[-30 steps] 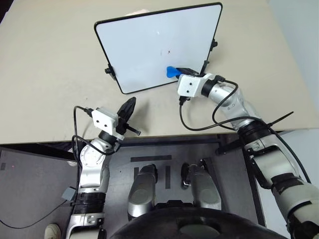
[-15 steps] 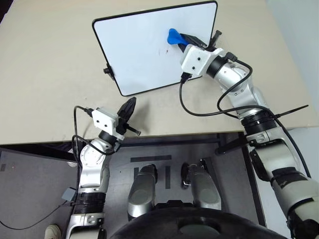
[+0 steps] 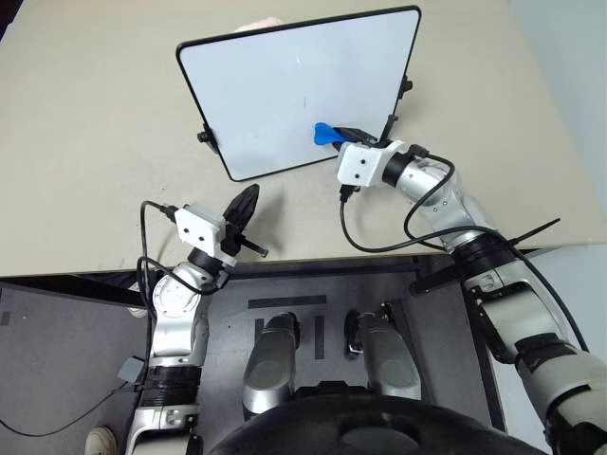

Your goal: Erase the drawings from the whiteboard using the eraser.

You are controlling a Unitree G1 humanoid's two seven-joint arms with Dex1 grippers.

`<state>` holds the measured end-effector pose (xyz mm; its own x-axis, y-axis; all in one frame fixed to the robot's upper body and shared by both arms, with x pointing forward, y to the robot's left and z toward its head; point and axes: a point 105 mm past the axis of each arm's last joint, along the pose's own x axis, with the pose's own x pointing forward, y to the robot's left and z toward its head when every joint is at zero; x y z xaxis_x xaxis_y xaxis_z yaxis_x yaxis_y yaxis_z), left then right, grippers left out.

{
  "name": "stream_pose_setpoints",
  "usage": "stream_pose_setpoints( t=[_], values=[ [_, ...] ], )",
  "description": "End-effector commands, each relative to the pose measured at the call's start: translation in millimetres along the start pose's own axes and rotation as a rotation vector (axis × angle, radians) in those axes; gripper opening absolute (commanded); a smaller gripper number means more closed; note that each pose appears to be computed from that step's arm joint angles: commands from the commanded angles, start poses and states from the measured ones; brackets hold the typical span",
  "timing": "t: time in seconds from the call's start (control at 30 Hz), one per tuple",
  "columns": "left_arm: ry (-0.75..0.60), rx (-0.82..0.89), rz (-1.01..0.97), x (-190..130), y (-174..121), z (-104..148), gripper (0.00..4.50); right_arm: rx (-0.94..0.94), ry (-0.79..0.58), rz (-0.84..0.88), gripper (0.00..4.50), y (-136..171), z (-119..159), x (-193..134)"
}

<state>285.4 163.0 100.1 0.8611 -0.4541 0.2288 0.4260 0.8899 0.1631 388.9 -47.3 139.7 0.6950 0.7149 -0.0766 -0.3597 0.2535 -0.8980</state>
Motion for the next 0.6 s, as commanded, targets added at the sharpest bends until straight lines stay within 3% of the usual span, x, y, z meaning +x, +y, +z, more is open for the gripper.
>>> stream_pose_setpoints(
  t=[0.03,0.27,0.6],
  values=[
    [-0.043,0.014,-0.017,5,-2,10,0.0,-0.034,-0.083,-0.175,0.39,-52,25,0],
    [-0.043,0.011,-0.02,5,-3,10,0.0,-0.041,-0.164,-0.243,0.39,-75,52,2],
    [-0.043,0.013,-0.011,4,-2,10,0.0,-0.045,-0.045,-0.057,0.39,-17,16,3]
  ],
)
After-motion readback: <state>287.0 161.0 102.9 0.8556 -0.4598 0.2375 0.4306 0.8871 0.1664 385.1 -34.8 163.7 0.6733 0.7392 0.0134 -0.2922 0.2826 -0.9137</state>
